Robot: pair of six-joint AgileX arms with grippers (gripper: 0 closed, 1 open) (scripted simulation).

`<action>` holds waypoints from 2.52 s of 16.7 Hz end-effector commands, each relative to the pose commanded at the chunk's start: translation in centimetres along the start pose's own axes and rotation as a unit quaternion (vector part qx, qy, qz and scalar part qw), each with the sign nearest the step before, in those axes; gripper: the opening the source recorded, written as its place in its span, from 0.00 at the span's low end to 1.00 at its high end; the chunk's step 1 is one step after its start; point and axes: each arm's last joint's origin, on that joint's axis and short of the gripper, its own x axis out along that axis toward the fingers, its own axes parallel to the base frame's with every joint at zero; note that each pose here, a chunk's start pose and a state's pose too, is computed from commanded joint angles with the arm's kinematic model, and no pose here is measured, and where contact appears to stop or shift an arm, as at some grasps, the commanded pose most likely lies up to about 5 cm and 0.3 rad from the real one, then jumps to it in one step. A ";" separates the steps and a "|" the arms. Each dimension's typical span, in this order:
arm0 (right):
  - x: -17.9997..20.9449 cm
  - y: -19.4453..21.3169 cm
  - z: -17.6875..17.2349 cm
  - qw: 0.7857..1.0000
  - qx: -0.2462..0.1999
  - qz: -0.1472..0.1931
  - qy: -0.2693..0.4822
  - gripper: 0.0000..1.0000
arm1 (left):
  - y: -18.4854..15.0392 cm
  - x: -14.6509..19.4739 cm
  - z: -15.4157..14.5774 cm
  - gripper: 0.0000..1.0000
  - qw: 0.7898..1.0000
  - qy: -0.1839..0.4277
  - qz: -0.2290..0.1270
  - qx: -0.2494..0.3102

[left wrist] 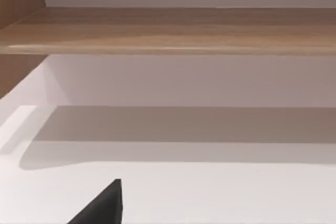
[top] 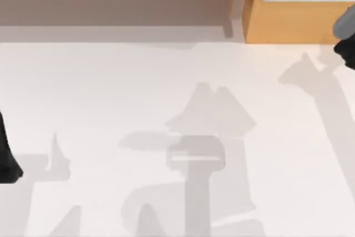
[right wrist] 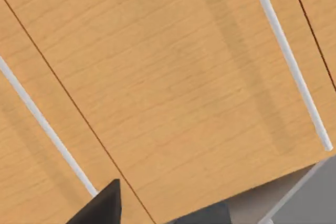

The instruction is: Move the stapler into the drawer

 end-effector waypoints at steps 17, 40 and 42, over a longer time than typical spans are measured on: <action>10.3 11.4 -3.5 0.969 -0.244 -0.020 0.017 1.00 | 0.0 0.0 0.0 1.00 1.000 0.000 0.000 0.000; 12.9 11.4 -3.3 0.969 -0.245 -0.021 0.014 0.10 | 0.0 0.0 0.0 1.00 1.000 0.000 0.000 0.000; 12.9 11.4 -3.3 0.969 -0.245 -0.021 0.014 0.00 | 0.0 0.0 0.0 1.00 1.000 0.000 0.000 0.000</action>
